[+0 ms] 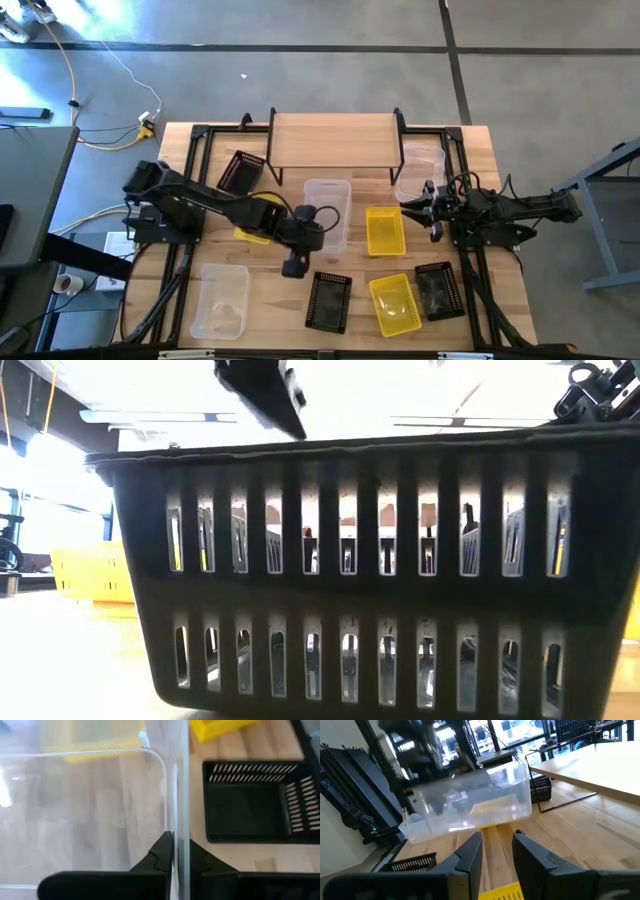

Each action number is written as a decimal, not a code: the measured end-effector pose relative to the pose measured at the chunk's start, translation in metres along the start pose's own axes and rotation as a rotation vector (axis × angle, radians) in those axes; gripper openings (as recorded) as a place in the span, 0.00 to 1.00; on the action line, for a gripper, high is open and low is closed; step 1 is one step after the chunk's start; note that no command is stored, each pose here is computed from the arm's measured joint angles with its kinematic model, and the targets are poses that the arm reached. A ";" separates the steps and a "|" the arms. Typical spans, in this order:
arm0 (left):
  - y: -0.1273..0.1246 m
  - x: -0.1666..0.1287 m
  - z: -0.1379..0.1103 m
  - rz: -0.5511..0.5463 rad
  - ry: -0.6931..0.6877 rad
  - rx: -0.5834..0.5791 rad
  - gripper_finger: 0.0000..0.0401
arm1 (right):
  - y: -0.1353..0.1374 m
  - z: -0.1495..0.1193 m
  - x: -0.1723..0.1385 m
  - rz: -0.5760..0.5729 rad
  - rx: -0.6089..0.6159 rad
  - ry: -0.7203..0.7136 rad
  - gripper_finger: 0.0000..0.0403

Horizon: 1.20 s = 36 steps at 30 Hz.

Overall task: Stack baskets on shelf by color
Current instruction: Put the center transparent bin on the shelf

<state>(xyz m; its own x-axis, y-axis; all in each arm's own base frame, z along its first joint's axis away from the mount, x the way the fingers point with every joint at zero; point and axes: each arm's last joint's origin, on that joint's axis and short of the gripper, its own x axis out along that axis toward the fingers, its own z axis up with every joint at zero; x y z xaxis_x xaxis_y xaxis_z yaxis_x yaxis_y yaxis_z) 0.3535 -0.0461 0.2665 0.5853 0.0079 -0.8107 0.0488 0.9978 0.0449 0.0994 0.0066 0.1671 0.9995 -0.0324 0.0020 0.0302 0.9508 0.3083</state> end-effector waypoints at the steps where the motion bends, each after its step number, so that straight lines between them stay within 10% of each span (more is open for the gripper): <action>1: 0.002 -0.008 0.005 0.013 -0.010 0.012 0.00 | 0.000 0.000 0.000 -0.001 0.000 0.002 0.23; 20: 0.110 -0.116 -0.001 0.405 0.031 0.016 0.00 | 0.000 0.000 0.000 -0.001 -0.001 0.003 0.23; 36: 0.178 -0.121 -0.035 0.290 0.157 -0.046 0.00 | 0.000 0.000 0.000 -0.001 0.000 0.003 0.23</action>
<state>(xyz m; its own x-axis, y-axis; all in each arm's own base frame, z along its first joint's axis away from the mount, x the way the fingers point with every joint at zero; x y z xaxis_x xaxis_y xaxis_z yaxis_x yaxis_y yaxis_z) 0.2637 0.1334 0.3521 0.4372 0.2983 -0.8485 -0.1398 0.9545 0.2635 0.0996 0.0066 0.1668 0.9995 -0.0324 -0.0013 0.0312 0.9508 0.3081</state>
